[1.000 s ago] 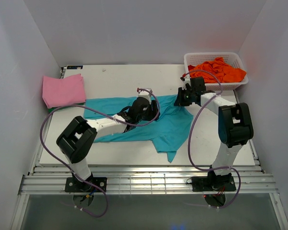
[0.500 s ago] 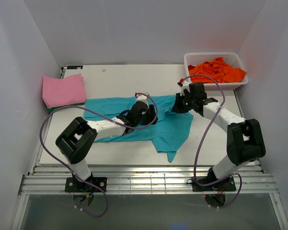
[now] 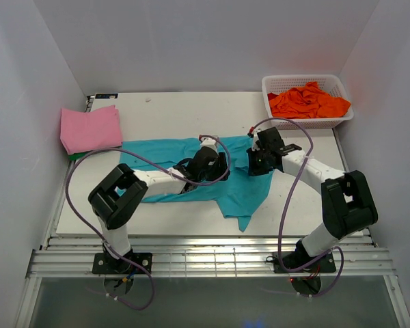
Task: Fold and stack the t-shirts
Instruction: Fold the tshirt
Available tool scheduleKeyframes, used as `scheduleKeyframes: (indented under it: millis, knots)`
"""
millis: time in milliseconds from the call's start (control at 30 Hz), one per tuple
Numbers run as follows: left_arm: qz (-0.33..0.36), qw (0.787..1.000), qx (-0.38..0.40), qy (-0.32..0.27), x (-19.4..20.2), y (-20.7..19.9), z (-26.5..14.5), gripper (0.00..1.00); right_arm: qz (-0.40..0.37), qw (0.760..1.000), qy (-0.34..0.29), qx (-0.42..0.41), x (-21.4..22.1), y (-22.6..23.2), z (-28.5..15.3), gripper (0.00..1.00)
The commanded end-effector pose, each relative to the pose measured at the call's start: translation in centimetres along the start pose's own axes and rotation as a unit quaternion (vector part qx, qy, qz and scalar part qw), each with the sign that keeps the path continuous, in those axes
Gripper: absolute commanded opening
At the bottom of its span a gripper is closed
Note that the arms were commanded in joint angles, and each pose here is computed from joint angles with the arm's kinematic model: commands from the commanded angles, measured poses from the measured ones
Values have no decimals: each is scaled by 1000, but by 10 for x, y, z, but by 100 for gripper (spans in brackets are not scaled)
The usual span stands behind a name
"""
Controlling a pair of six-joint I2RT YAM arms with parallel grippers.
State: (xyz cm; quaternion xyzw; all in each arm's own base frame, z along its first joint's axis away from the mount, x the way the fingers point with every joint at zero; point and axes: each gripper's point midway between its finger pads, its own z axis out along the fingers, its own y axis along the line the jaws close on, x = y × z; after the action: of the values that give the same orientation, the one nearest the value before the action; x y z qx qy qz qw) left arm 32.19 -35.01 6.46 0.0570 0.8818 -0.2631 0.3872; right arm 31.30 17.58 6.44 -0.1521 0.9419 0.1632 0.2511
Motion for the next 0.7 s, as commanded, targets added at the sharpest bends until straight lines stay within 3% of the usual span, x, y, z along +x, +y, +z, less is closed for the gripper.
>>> scheduleKeyframes:
  millis: [0,667]
  knots:
    - [6,1000,3,-19,-14,-10,13,65,6,999,22,39,18,-7,-7,15]
    - [23,999,-3,-26,-15,-11,39,62,-3,999,28,31,29,3,-4,16]
